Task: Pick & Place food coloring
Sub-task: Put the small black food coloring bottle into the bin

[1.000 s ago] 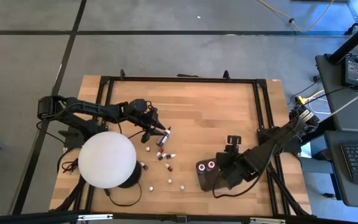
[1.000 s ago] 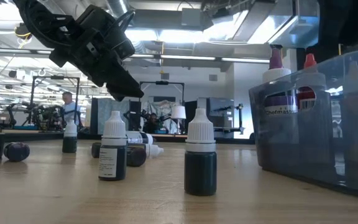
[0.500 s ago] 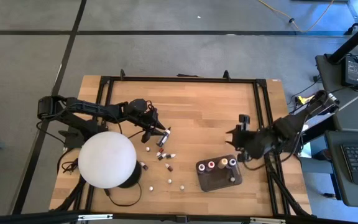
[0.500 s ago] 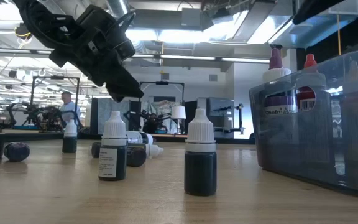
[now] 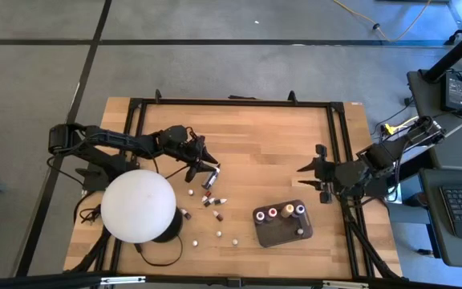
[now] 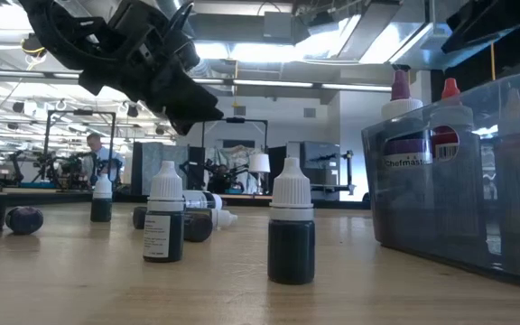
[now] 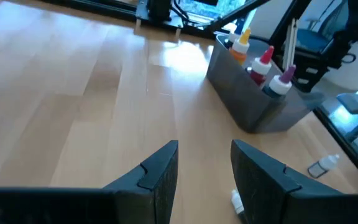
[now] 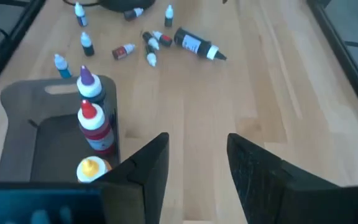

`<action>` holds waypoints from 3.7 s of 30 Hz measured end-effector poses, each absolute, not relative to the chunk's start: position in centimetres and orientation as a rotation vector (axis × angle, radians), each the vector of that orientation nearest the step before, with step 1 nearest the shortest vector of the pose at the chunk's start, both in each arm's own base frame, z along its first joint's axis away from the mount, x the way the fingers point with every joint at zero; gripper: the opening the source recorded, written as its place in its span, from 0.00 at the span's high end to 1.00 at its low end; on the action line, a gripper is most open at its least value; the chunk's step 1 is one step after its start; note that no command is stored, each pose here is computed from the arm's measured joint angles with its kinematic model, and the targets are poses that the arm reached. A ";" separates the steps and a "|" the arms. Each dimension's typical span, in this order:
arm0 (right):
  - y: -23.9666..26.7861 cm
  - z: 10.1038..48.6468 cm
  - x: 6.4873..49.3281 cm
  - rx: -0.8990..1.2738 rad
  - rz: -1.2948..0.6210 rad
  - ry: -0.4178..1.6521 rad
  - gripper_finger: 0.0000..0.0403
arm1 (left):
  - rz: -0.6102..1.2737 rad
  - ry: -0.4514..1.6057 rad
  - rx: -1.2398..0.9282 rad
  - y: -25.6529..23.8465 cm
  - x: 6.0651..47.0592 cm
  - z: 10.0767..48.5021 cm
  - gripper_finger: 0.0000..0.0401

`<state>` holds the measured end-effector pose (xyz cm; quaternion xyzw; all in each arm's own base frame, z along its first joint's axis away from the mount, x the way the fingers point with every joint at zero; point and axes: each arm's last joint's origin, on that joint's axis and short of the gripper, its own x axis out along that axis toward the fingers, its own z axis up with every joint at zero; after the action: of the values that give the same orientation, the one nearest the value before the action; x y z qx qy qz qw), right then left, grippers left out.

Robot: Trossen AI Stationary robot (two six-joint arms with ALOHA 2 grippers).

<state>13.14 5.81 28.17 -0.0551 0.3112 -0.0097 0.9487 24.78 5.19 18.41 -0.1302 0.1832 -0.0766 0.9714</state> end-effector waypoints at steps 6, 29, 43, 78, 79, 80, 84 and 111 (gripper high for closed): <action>5.9 26.5 13.3 -0.171 -0.003 0.645 0.59 | -0.142 0.377 -0.348 5.2 24.8 18.4 0.64; 5.8 26.8 13.7 -0.220 -0.081 0.575 0.59 | -0.124 0.382 -0.408 5.2 24.8 18.4 0.61; 5.8 26.8 13.7 -0.217 -0.078 0.571 0.59 | -0.143 0.383 -0.397 4.9 24.8 18.4 0.44; 5.8 26.8 13.7 -0.241 -0.080 0.572 0.59 | -0.084 1.007 -0.044 -3.0 23.8 17.7 0.45; 5.8 26.8 13.7 -0.241 -0.079 0.572 0.59 | -0.089 1.011 -0.039 -3.1 23.7 17.7 0.45; 5.8 26.8 13.7 -0.241 -0.079 0.572 0.59 | -0.089 1.016 -0.033 -3.3 23.7 17.6 0.45; 5.8 26.8 13.7 -0.241 -0.080 0.572 0.59 | -0.070 1.056 -0.049 -3.6 23.5 17.2 0.45; 5.8 26.8 13.7 -0.241 -0.080 0.572 0.59 | -0.064 1.199 -0.014 -3.7 24.1 14.2 0.74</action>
<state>13.70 5.81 26.85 -0.1185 0.2813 -0.0396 0.9515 24.11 -3.65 14.23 -0.0068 0.5639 -0.0299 0.8253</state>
